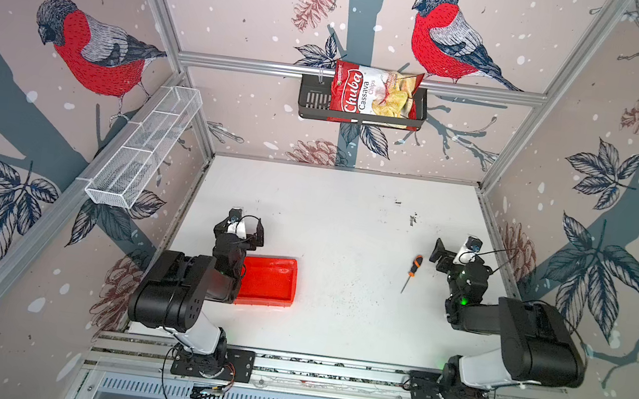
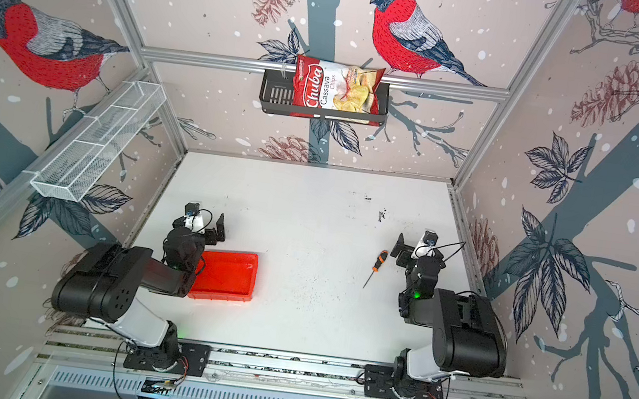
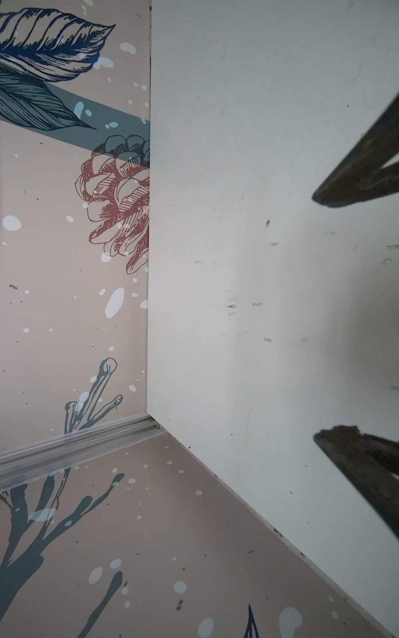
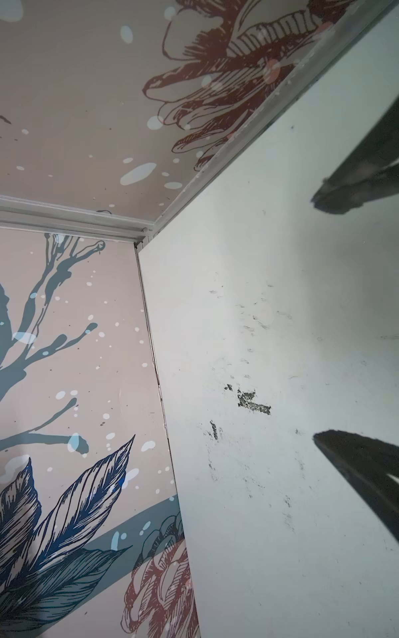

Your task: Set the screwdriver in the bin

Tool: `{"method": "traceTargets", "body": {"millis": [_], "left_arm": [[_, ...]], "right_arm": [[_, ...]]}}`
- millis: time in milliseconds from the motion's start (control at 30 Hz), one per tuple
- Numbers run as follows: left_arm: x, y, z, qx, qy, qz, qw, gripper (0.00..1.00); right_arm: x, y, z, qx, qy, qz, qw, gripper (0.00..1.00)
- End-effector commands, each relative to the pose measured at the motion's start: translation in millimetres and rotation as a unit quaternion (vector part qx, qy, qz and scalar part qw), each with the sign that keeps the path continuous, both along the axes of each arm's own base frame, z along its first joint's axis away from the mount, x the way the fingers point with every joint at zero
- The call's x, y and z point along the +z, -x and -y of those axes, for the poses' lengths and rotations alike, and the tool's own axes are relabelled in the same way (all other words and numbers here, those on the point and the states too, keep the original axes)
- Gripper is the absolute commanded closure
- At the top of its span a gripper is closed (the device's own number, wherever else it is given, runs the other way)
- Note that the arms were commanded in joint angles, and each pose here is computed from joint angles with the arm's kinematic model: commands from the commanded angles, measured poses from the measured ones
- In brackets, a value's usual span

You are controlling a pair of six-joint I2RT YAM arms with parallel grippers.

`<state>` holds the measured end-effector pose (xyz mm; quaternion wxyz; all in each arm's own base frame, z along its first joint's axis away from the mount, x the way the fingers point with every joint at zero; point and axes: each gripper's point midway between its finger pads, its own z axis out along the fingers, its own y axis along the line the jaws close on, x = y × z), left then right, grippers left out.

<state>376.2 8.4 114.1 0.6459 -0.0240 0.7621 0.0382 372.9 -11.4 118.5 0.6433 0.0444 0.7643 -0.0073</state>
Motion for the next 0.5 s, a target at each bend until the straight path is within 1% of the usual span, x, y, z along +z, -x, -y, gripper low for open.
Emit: {"method": "traceTargets", "body": {"millis": [0,467], "left_arm": [[14.5,-1.9,-0.4,0.0,0.003,0.029,1.0,0.01],[14.6,-2.3,-0.2,0.0,0.003,0.03,1.0,0.01]], "right_arm": [[6.2,-1.6,0.6,-0.003,-0.003,0.012,1.0,0.01],[6.3,-1.5,0.8,-0.003,-0.003,0.012,1.0,0.01]]}}
